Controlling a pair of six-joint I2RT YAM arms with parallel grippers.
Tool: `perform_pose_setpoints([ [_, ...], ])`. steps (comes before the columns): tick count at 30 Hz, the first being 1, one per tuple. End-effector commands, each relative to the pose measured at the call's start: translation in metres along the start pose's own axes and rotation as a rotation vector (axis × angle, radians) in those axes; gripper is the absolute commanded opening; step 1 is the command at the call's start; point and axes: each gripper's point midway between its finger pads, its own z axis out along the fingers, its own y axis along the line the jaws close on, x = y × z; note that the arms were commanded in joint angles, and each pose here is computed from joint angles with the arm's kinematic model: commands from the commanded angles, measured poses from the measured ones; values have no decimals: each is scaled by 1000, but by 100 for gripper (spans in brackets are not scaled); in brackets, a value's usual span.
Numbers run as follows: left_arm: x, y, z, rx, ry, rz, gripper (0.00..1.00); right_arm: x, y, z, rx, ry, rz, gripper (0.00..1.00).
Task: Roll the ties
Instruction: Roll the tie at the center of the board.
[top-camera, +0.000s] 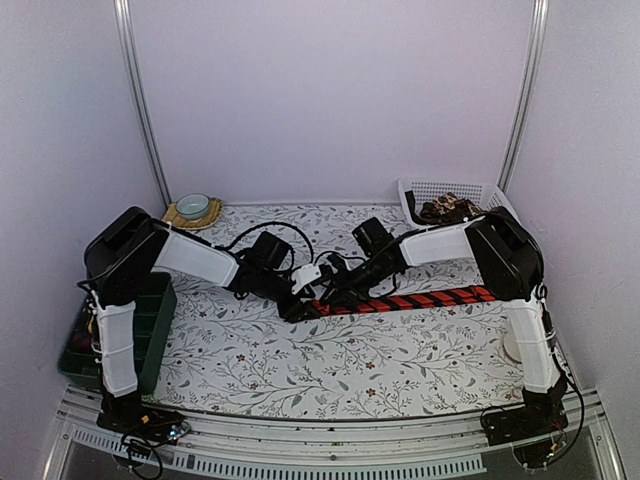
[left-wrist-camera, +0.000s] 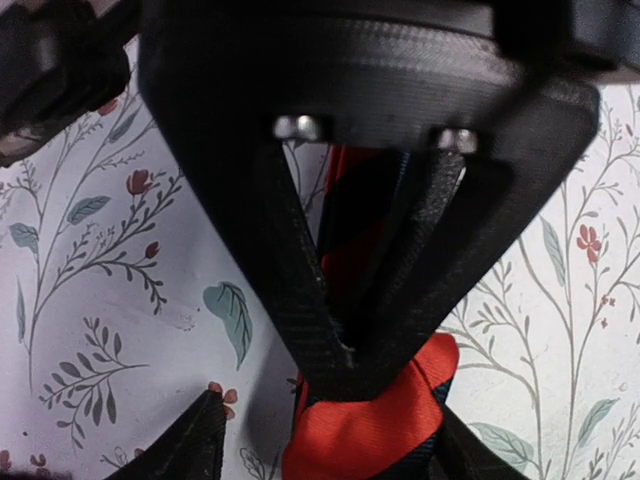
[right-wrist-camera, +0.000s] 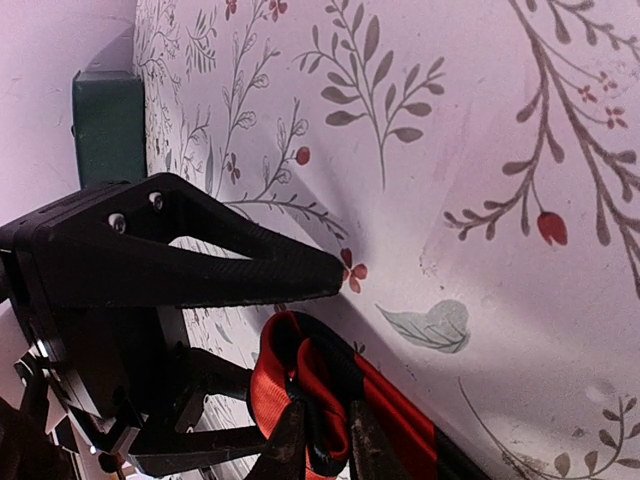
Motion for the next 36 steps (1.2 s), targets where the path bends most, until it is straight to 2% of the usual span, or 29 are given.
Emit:
perform_pose_setpoints([
  [1, 21, -6, 7, 13, 67, -20, 58, -9, 17, -9, -26, -31, -47, 17],
  [4, 22, -9, 6, 24, 65, -25, 51, -9, 17, -8, -31, -29, -45, 19],
  [16, 23, -9, -1, 22, 72, -34, 45, -12, 14, -7, -14, -41, -45, 19],
  [21, 24, -7, -4, 15, 70, -47, 59, -15, 17, -9, -20, -47, -50, 20],
  [25, 25, -3, -9, 3, 65, -66, 60, -16, 18, -9, -20, -47, -50, 20],
  [30, 23, 3, -12, -5, 49, -89, 57, -17, 19, -9, -20, -49, -52, 20],
  [36, 23, 7, -9, -7, 54, -118, 45, -19, 19, -9, -16, -50, -50, 19],
])
